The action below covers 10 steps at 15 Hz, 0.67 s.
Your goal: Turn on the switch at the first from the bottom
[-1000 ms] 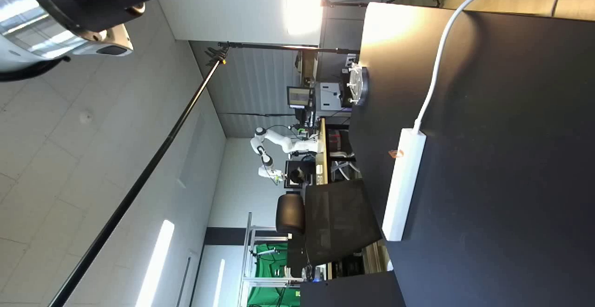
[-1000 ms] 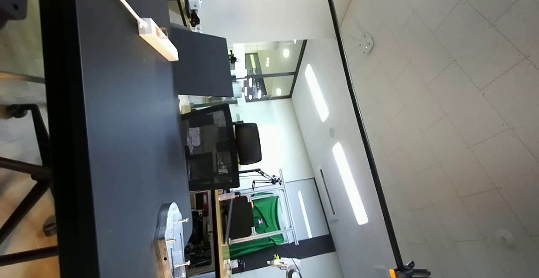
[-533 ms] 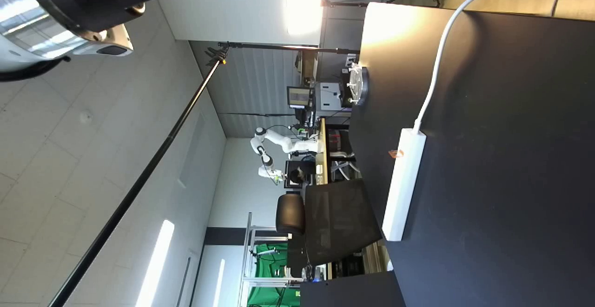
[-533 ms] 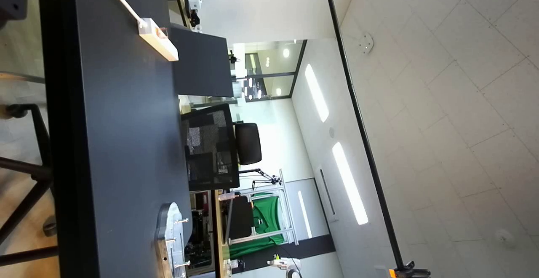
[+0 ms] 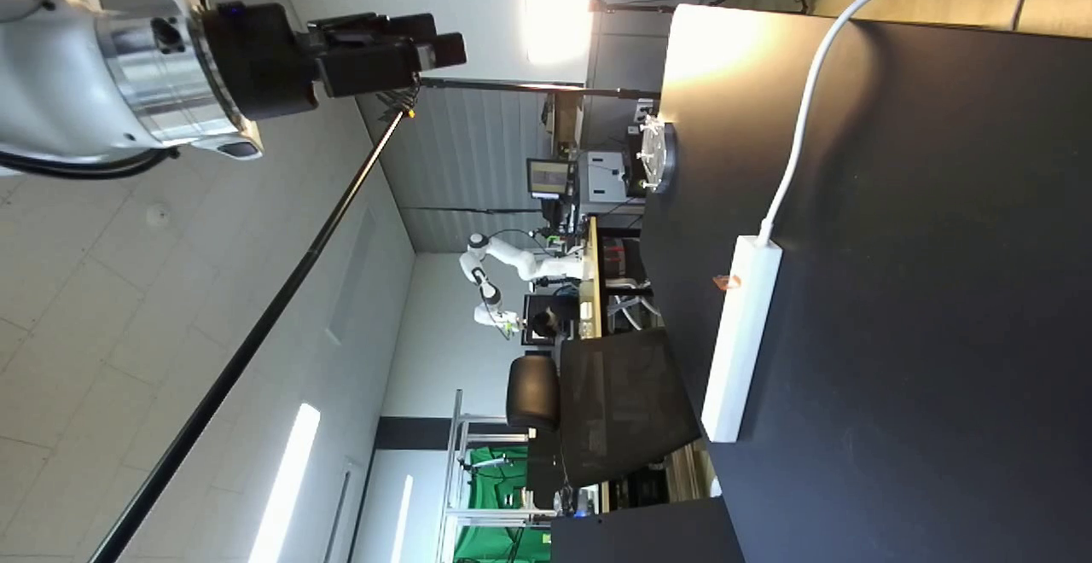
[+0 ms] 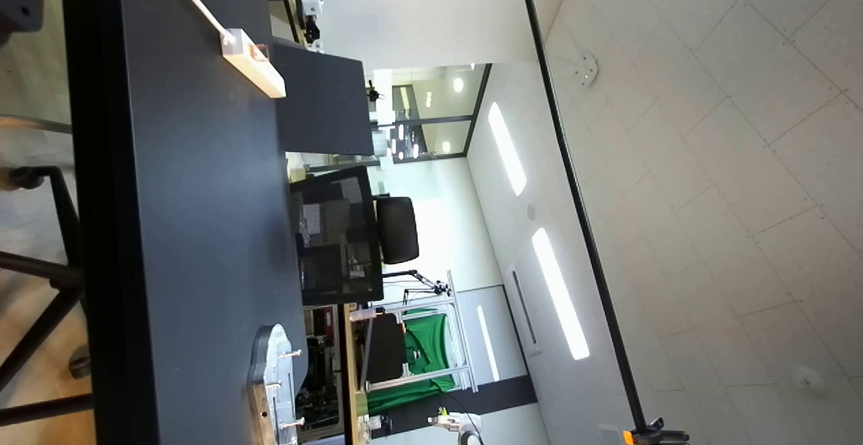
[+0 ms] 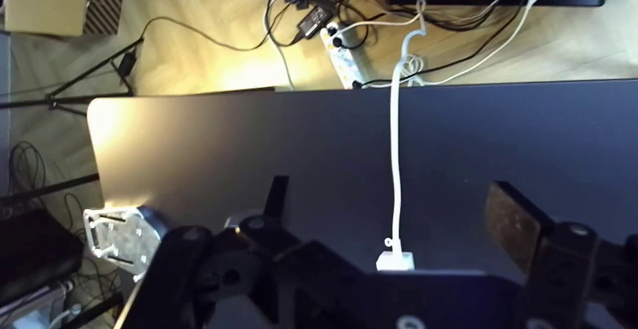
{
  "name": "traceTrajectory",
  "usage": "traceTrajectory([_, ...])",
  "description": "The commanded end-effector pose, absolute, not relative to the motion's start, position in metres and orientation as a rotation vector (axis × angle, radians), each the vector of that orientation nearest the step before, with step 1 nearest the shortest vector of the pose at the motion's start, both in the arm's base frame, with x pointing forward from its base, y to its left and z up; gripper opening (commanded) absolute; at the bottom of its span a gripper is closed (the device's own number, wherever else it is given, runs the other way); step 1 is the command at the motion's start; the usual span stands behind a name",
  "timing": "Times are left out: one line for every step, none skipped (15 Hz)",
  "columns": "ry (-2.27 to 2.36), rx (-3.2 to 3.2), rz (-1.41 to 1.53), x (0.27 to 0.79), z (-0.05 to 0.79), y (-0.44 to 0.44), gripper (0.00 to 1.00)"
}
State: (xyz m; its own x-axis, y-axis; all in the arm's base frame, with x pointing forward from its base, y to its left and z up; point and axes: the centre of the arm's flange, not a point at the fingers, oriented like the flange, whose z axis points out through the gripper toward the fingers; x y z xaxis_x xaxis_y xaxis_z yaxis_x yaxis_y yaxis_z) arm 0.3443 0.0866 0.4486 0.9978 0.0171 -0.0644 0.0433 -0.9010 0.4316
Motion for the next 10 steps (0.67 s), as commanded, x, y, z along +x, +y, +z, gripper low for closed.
traceTrajectory([0.259, 2.708, -0.076, 0.408, 0.446, 0.027, 1.00])
traceTrajectory([0.346, 2.727, -0.079, 0.422, 0.444, 0.011, 1.00])
traceTrajectory([0.421, 2.756, -0.070, 0.439, 0.441, -0.007, 1.00])
traceTrajectory([0.491, 2.784, -0.062, 0.453, 0.438, -0.022, 1.00])
traceTrajectory([0.560, 2.813, -0.054, 0.468, 0.435, -0.037, 1.00])
traceTrajectory([0.629, 2.836, -0.050, 0.481, 0.432, -0.048, 1.00])
traceTrajectory([0.695, 2.857, -0.070, 0.498, 0.427, -0.054, 1.00])
traceTrajectory([0.706, 2.883, -0.126, 0.510, 0.423, -0.059, 1.00])
traceTrajectory([0.642, 2.853, -0.047, 0.467, 0.419, -0.054, 1.00])
traceTrajectory([0.675, 2.872, -0.072, 0.479, 0.414, -0.059, 1.00])
